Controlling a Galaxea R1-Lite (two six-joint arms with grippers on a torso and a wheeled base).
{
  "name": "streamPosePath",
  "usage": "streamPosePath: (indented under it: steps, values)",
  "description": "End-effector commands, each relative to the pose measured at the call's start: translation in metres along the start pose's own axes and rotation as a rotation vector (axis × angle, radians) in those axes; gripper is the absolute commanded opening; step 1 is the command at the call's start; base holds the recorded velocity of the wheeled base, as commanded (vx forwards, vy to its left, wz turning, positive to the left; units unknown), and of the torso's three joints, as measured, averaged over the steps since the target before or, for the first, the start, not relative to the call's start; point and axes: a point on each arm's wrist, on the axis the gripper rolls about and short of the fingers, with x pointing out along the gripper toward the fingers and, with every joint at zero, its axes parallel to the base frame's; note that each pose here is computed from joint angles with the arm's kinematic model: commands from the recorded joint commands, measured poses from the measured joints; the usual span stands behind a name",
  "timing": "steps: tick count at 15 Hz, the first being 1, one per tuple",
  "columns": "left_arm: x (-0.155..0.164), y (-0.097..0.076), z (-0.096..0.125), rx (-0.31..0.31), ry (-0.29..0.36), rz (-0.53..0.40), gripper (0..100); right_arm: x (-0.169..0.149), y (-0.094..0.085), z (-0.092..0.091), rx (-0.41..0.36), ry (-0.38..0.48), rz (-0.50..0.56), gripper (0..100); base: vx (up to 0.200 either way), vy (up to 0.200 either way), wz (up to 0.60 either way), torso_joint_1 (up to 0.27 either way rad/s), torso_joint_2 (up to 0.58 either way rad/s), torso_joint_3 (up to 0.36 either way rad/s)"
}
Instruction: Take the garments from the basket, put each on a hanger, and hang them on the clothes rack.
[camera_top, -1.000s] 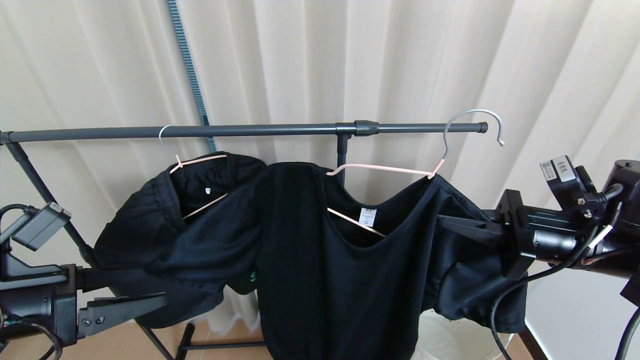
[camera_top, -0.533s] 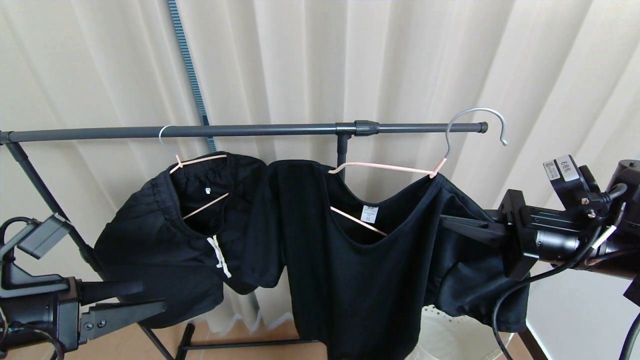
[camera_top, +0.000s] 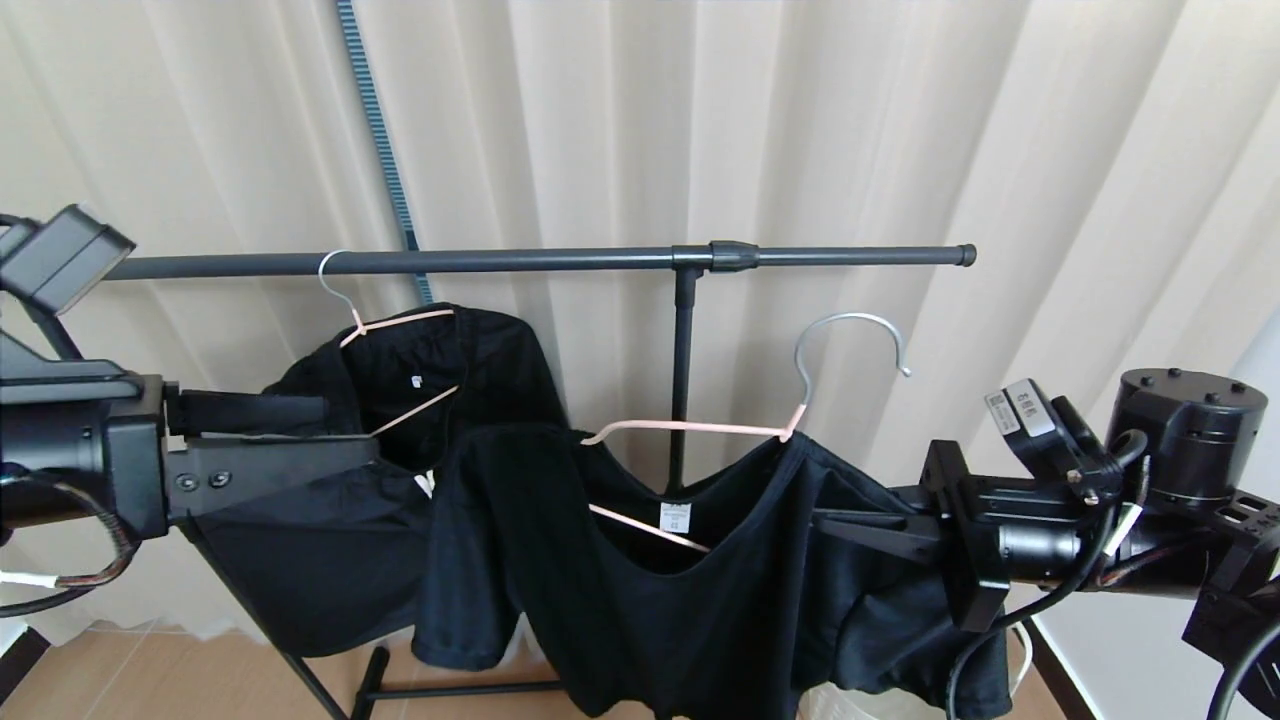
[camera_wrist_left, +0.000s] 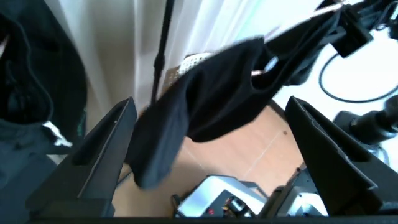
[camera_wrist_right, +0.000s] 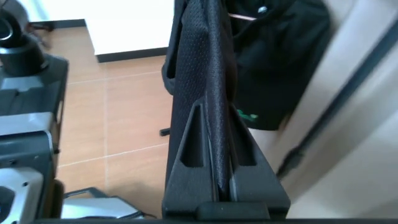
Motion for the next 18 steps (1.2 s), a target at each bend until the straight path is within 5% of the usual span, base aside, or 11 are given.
streamPosePath:
  steps: [1,8,18]
  values:
    - [0.023,-0.017,0.015,0.083,0.041,-0.059,100,0.011,0.004,-0.01,0.029,0.025,0.044,0,0.0,0.0,0.0,0.0,0.0,0.0]
    - [0.057,-0.02,-0.014,0.417,0.157,-0.199,100,0.018,0.016,-0.011,0.028,0.032,0.093,0,0.0,0.0,0.0,0.0,0.0,0.0]
    - [0.099,-0.026,-0.025,0.49,0.201,-0.318,100,0.026,0.03,-0.01,-0.011,0.032,0.153,0,0.0,0.0,0.0,0.0,0.0,0.0]
